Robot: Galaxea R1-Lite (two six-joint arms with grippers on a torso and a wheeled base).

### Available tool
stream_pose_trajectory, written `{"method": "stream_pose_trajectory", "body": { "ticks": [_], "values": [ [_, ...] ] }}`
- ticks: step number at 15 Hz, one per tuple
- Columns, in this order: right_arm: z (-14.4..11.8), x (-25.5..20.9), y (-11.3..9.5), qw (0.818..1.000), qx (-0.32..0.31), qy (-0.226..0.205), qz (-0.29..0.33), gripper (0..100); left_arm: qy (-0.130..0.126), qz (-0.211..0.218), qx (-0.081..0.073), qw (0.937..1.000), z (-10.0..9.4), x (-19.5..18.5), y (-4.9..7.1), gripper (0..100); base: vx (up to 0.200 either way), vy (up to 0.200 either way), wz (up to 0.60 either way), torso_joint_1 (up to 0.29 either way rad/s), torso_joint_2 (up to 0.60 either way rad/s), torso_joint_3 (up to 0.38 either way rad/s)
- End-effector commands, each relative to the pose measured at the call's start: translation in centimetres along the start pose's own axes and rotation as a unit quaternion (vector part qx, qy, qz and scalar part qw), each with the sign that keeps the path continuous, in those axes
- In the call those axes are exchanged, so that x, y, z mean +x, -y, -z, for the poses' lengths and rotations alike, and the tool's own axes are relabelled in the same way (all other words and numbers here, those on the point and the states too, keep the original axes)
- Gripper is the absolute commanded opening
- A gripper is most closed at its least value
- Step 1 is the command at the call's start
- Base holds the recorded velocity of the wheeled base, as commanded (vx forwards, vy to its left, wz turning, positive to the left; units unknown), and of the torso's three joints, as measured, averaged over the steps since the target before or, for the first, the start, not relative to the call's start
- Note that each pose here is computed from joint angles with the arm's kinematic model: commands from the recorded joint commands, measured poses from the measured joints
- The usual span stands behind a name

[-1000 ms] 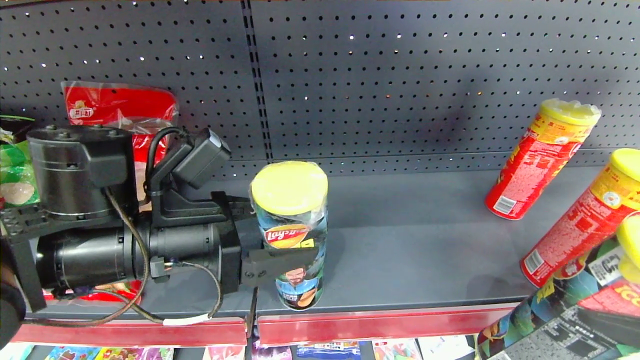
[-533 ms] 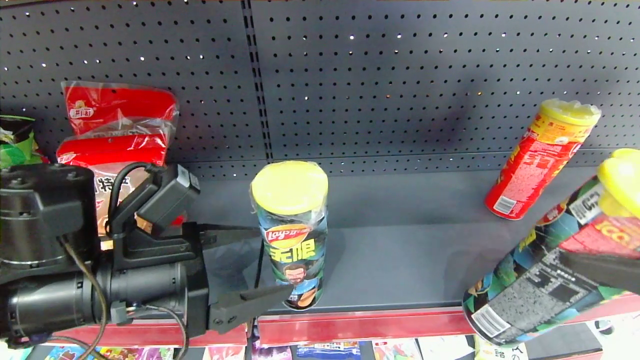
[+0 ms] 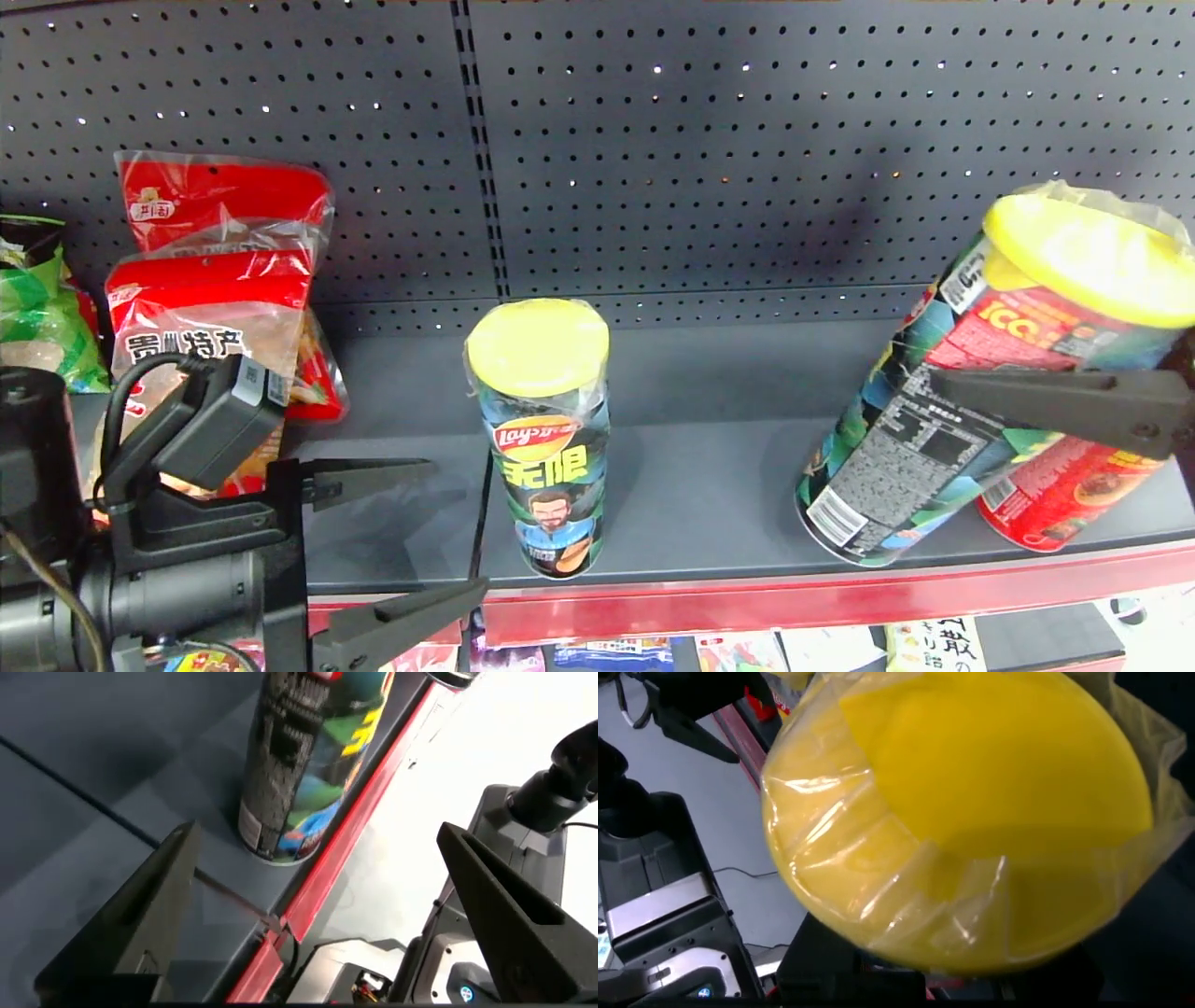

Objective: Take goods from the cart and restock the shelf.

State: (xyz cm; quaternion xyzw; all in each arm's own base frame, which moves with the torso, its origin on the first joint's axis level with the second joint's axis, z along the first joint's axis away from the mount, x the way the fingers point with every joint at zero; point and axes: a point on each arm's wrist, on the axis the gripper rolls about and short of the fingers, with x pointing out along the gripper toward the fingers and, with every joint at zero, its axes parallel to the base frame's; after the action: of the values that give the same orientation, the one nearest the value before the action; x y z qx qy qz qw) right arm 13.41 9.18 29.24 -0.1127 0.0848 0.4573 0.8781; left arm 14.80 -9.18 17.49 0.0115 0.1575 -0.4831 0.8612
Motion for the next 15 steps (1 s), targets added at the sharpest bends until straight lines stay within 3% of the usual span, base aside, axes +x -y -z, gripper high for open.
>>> {"method": "stream_pose_trajectory", "body": {
  "ticks": [1,7,15],
  "values": [
    [-0.3,1.9,0.8,1.000,0.005,-0.015,-0.006,0,0.008,-0.006,0.002,0.9999,0.2,-0.8,0.2,100,0.000,0.000,0.00,0.000,0.00,0.000],
    [-1.5,5.1,2.2,1.000,0.004,-0.017,-0.009,0,0.017,-0.031,0.000,0.9994,0.3,-1.8,0.1,100,0.000,0.000,0.00,0.000,0.00,0.000],
    [-1.3,12.4,3.7,1.000,-0.005,-0.012,-0.028,0,0.027,-0.036,0.004,0.9990,0.2,-2.4,0.3,100,0.000,0.000,0.00,0.000,0.00,0.000]
  ]
}}
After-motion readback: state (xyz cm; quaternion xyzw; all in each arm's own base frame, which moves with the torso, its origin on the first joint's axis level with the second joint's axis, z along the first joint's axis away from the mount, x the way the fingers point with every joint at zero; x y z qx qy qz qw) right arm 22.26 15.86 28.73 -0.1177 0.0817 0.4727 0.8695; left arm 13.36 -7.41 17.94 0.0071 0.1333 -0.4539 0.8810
